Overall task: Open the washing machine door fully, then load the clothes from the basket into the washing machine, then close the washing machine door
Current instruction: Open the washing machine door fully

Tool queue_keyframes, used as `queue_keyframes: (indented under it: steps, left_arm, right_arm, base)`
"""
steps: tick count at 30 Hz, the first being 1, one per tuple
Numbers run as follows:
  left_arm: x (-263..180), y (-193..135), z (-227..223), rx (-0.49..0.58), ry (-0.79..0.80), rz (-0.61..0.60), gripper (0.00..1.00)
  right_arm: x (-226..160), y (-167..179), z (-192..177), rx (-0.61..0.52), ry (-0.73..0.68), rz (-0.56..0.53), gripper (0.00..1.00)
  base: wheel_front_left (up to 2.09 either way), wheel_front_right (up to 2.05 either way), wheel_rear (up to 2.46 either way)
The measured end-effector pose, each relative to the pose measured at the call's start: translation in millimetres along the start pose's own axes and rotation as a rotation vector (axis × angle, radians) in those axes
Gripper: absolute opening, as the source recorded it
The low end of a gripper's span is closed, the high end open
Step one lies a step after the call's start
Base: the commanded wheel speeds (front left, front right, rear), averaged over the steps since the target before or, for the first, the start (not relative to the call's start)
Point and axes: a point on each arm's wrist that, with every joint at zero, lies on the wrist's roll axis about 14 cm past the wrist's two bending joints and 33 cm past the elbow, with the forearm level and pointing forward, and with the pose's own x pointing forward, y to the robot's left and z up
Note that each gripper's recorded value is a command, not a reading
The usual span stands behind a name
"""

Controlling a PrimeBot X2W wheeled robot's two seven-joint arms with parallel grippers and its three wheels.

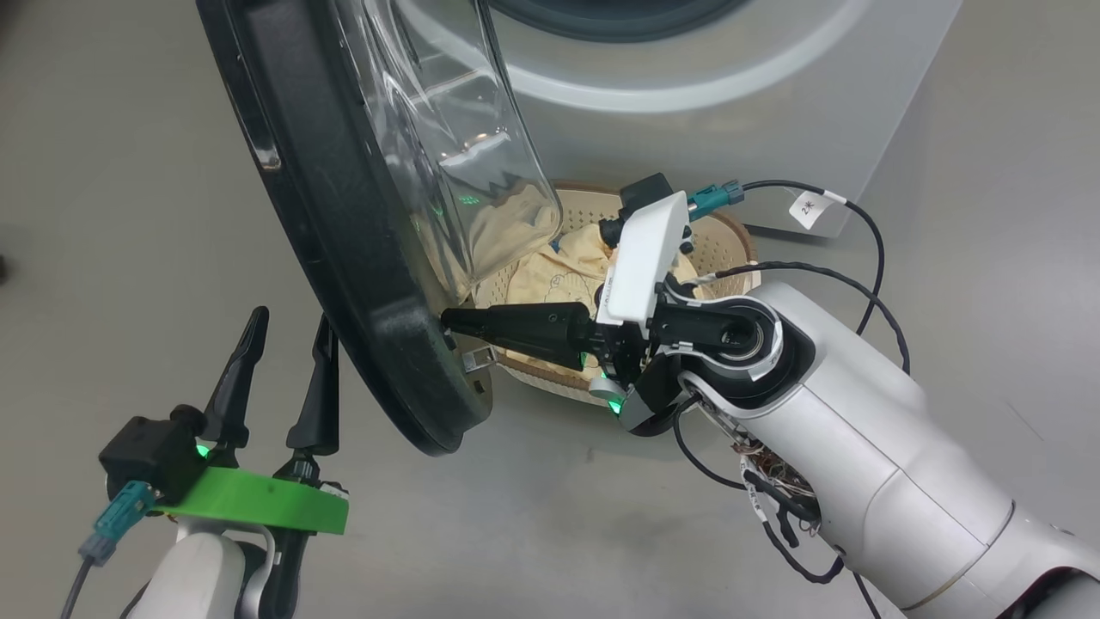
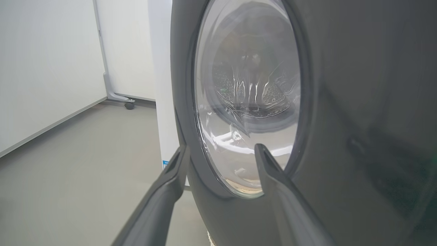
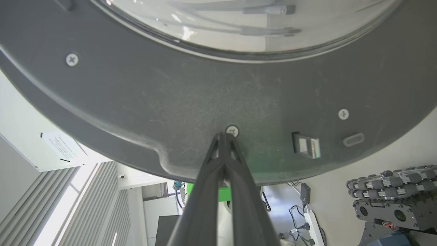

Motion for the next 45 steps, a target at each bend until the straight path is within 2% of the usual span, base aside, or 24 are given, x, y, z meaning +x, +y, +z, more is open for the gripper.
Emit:
queue_keyframes:
  steps: [13, 24, 36, 45]
  left_arm:
    - [-5, 15, 4, 0.000, -0.013, 0.049, 1.00]
    - [-11, 20, -4, -0.004, 0.010, 0.059, 1.00]
    - [-18, 18, -3, 0.028, 0.009, 0.029, 1.00]
    - [-23, 17, 3, 0.020, -0.015, 0.028, 1.00]
  right_arm:
    - [4, 6, -5, 0.013, -0.033, 0.033, 0.00]
    - [-17, 10, 12, -0.005, -0.175, 0.034, 0.00]
    - [-45, 8, 7, -0.003, -0.314, 0.038, 0.00]
    - [-78, 13, 10, 0.014, -0.502, 0.085, 0.00]
  base:
    - [0.00, 0.00, 0.00]
    - [0.00, 0.00, 0.00]
    - [0.00, 0.00, 0.00]
    - [0.00, 0.00, 0.00]
